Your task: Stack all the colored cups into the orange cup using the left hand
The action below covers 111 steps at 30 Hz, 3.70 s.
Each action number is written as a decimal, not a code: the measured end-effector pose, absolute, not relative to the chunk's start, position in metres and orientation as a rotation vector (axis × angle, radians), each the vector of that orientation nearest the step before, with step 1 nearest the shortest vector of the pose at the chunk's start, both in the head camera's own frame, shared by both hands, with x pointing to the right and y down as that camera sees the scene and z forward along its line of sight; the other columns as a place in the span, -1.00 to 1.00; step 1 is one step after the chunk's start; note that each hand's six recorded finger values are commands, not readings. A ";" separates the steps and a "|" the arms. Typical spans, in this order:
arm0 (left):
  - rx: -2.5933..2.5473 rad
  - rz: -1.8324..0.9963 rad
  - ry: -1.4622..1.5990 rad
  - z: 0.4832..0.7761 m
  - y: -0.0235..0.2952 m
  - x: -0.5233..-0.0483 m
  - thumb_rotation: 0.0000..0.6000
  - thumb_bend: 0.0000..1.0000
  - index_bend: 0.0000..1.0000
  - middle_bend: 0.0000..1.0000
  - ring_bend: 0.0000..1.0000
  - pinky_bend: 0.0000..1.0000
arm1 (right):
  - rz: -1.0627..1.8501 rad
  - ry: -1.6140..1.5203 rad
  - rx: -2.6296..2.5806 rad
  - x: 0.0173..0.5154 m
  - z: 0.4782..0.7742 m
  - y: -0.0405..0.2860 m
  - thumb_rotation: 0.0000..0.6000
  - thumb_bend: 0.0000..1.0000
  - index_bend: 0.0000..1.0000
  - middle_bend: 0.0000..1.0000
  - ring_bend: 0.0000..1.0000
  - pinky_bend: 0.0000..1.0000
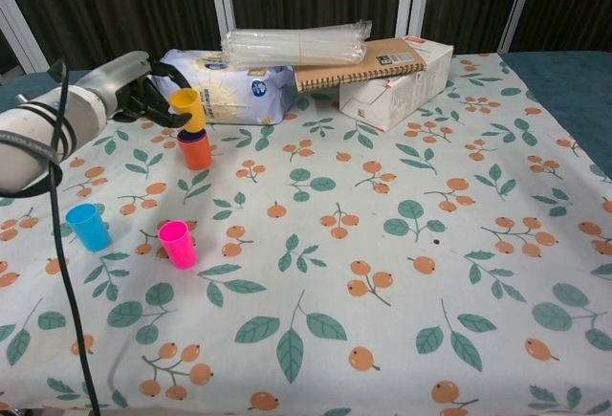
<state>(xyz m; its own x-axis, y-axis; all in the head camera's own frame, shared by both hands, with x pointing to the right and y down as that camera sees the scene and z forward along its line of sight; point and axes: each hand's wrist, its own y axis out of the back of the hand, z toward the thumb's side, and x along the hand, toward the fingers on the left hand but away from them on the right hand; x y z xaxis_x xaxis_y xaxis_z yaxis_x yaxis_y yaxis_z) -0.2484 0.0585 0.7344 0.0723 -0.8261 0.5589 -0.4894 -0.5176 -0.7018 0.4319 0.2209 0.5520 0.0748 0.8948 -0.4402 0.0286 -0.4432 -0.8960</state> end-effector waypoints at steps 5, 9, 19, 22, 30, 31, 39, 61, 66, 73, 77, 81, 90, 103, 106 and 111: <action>-2.023 -1.452 1.287 0.742 0.063 -0.251 1.00 -0.24 0.19 1.00 1.00 1.00 | 1.462 -0.942 -1.605 0.432 0.552 0.221 1.00 -0.75 -1.00 -1.00 -1.00 -1.00; -2.026 -1.466 1.261 0.748 0.067 -0.249 1.00 -0.22 0.11 1.00 1.00 1.00 | 1.463 -0.947 -1.602 0.434 0.551 0.220 1.00 -0.75 -1.00 -1.00 -1.00 -1.00; -2.046 -1.478 1.226 0.751 0.071 -0.247 1.00 -0.27 -1.00 1.00 1.00 1.00 | 1.463 -0.946 -1.601 0.434 0.551 0.220 1.00 -0.75 -1.00 -1.00 -1.00 -1.00; -2.059 -1.445 1.216 0.742 0.074 -0.247 1.00 -0.27 -0.96 1.00 1.00 1.00 | 1.467 -0.937 -1.606 0.433 0.552 0.221 1.00 -0.75 -1.00 -1.00 -1.00 -1.00; -2.137 -1.382 1.141 0.702 0.120 -0.266 1.00 -0.28 -0.73 1.00 1.00 1.00 | 1.464 -0.929 -1.611 0.432 0.551 0.224 1.00 -0.75 -1.00 -1.00 -1.00 -1.00; -2.141 -1.387 1.133 0.697 0.129 -0.273 1.00 -0.28 -0.70 1.00 1.00 1.00 | 1.464 -0.930 -1.611 0.432 0.551 0.224 1.00 -0.75 -1.00 -1.00 -1.00 -1.00; -2.090 -1.478 1.091 0.684 0.189 -0.327 1.00 -0.28 -0.60 1.00 1.00 1.00 | 1.456 -0.912 -1.628 0.429 0.552 0.226 1.00 -0.75 -1.00 -1.00 -1.00 -1.00; -2.107 -1.574 1.089 0.717 0.211 -0.343 1.00 -0.27 -0.13 1.00 1.00 1.00 | 1.454 -0.919 -1.633 0.429 0.551 0.226 1.00 -0.75 -1.00 -1.00 -1.00 -1.00; -2.113 -1.555 1.099 0.717 0.203 -0.340 1.00 -0.24 0.07 1.00 1.00 1.00 | 1.461 -0.924 -1.641 0.431 0.552 0.224 1.00 -0.75 -1.00 -1.00 -1.00 -1.00; -2.106 -1.513 1.132 0.708 0.186 -0.337 1.00 -0.22 0.17 1.00 1.00 1.00 | 1.461 -0.913 -1.656 0.431 0.552 0.225 1.00 -0.75 -1.00 -1.00 -1.00 -1.00; -2.119 -1.452 1.213 0.697 0.166 -0.329 1.00 -0.21 0.17 1.00 1.00 1.00 | 1.456 -0.903 -1.660 0.428 0.552 0.227 1.00 -0.75 -1.00 -1.00 -1.00 -1.00; -2.106 -1.353 1.315 0.685 0.127 -0.311 1.00 -0.22 0.18 1.00 1.00 1.00 | 1.458 -0.896 -1.667 0.427 0.554 0.228 1.00 -0.75 -1.00 -1.00 -1.00 -1.00; -2.039 -1.379 1.334 0.709 0.064 -0.269 1.00 -0.21 0.17 1.00 1.00 1.00 | 1.481 -0.933 -1.647 0.435 0.554 0.219 1.00 -0.75 -1.00 -1.00 -1.00 -1.00; -2.017 -1.456 1.294 0.738 0.054 -0.245 1.00 -0.22 0.17 1.00 1.00 1.00 | 1.492 -0.925 -1.650 0.435 0.555 0.221 1.00 -0.75 -1.00 -1.00 -1.00 -1.00; -2.003 -1.482 1.288 0.743 0.055 -0.250 1.00 -0.22 0.17 1.00 1.00 1.00 | 1.481 -0.921 -1.651 0.434 0.553 0.222 1.00 -0.75 -1.00 -1.00 -1.00 -1.00; -1.990 -1.525 1.270 0.751 0.055 -0.259 1.00 -0.23 0.13 1.00 1.00 1.00 | 1.481 -0.913 -1.657 0.433 0.554 0.223 1.00 -0.75 -1.00 -1.00 -1.00 -1.00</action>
<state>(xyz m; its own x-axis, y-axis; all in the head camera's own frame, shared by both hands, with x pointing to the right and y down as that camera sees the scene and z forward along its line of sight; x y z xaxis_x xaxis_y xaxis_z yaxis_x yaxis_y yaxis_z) -0.2593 0.0555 0.7512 0.0299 -0.7991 0.6004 -0.4457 -0.5483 -0.7076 0.4334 0.2231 0.5541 0.0882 0.8710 -0.4833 0.0412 -0.4880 -0.8719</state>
